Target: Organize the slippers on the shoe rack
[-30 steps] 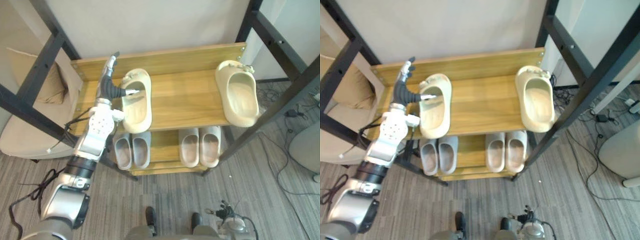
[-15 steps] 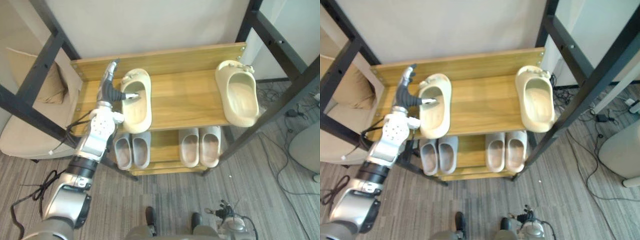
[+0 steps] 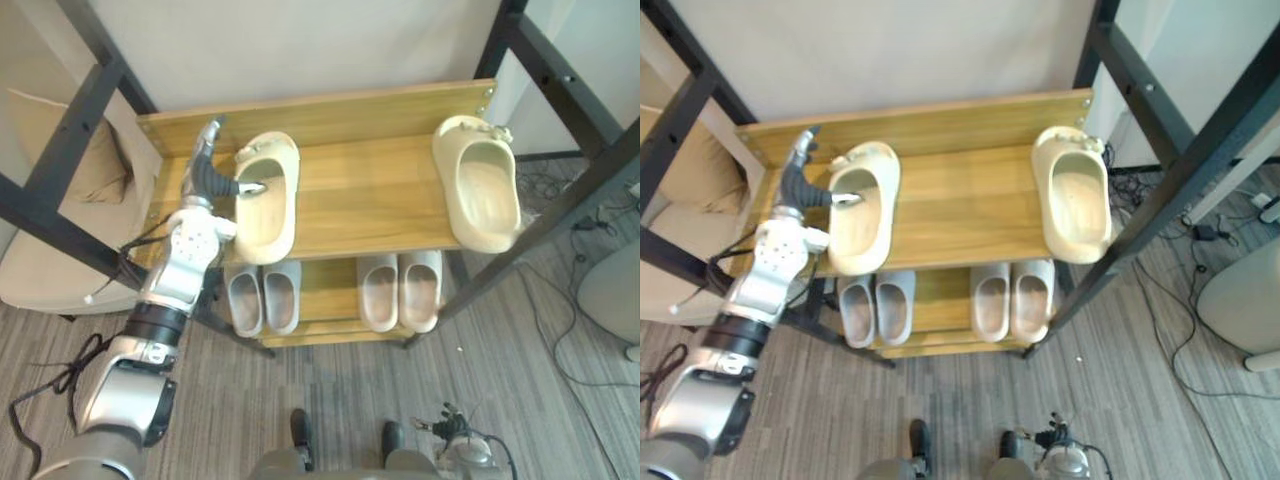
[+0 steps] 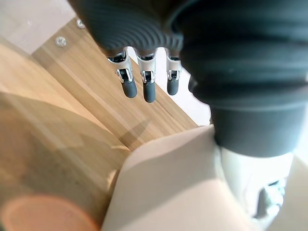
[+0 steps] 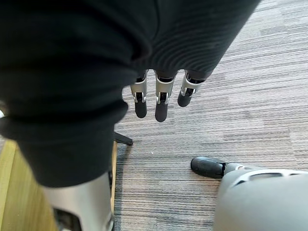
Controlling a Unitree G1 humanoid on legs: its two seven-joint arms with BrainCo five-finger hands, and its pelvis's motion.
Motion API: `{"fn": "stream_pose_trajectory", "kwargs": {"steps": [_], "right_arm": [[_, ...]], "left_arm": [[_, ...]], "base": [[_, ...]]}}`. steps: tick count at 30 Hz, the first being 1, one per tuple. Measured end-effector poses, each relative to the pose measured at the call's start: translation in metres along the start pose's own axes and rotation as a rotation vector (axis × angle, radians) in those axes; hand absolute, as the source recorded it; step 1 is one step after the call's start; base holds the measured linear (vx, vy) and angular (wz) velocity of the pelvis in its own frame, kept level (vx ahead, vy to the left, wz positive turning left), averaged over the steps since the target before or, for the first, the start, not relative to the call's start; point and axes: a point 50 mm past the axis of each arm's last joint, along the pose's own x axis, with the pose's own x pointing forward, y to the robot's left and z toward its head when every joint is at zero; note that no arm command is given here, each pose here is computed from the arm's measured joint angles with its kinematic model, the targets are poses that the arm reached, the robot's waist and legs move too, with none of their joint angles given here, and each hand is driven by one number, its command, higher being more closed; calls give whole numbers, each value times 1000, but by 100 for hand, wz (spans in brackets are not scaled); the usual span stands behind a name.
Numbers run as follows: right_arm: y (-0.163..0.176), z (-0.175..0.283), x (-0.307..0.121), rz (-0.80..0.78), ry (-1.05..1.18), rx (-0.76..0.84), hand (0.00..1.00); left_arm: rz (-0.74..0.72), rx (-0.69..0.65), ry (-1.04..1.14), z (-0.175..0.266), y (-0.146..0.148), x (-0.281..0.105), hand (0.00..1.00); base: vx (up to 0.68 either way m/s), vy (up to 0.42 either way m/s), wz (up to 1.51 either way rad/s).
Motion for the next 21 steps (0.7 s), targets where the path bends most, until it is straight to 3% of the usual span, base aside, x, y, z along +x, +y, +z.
{"fn": "stream_pose_trajectory", "kwargs": {"steps": [3,4,21], "right_arm": [[0,0,0,1,1,1,0],[1,0,0,1,1,1,0],[0,0,0,-1,2,14,0]], "left_arm": [[2,3,5,0,2,4,0],[3,6,7,0,2,5,100],[-33,31,23,-1,7,17,100]], "base": [[0,0,0],[0,0,0],[-2,1,-1]]}}
